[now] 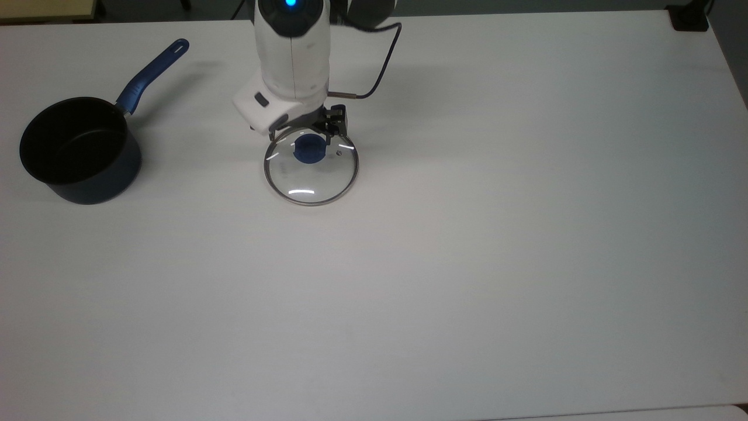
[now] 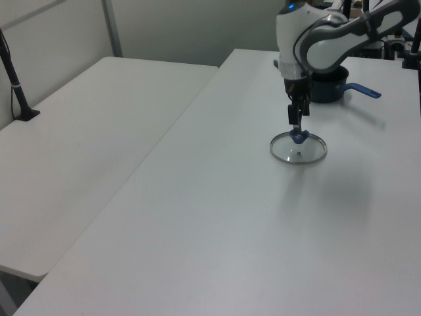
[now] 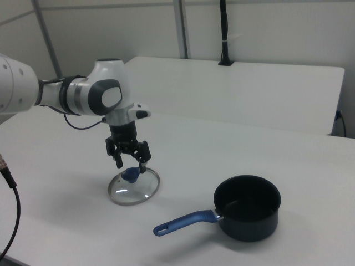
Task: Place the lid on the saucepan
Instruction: 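Close the gripper on the blue knob of the glass lid, then lift the glass lid and carry it over the blue saucepan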
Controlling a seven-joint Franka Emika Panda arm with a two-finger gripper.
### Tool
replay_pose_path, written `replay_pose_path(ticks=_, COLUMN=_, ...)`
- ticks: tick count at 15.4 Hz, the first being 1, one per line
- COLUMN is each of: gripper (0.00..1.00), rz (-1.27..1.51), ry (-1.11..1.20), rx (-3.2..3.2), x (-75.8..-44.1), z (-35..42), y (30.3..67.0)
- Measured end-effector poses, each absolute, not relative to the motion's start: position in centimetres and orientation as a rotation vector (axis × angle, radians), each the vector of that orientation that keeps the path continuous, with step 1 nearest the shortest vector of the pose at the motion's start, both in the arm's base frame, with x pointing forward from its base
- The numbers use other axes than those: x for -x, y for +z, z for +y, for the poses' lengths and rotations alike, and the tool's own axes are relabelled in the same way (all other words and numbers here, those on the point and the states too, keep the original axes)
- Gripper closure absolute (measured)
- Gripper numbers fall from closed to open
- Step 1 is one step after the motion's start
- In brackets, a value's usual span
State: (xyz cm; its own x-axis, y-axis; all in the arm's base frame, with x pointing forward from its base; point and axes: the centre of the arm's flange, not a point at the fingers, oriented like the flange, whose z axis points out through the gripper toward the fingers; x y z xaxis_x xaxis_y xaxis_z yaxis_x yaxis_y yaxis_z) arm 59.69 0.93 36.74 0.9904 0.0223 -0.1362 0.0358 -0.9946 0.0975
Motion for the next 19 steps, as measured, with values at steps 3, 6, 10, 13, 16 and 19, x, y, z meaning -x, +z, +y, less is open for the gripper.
replay_pose_path(ticks=3, gripper=0.02, rz=0.127, ry=-0.225, rx=-3.034, x=-59.6, z=0.9, y=35.5)
replay_pose_path(ticks=6, gripper=0.11, rz=0.156, ry=-0.201, rx=-3.037, x=-59.7, z=1.2, y=34.7)
replay_pose_path(ticks=10, gripper=0.2, rz=0.173, ry=-0.205, rx=-3.044, x=-59.7, z=2.0, y=34.3)
replay_pose_path(ticks=13, gripper=0.26, rz=0.188, ry=-0.193, rx=-3.046, x=-59.8, z=2.6, y=34.2)
replay_pose_path(ticks=16, gripper=0.36, rz=0.187, ry=-0.184, rx=-3.049, x=-59.9, z=2.6, y=34.2)
replay_pose_path(ticks=19, gripper=0.38, rz=0.184, ry=-0.18, rx=-3.051, x=-59.9, z=2.6, y=34.3)
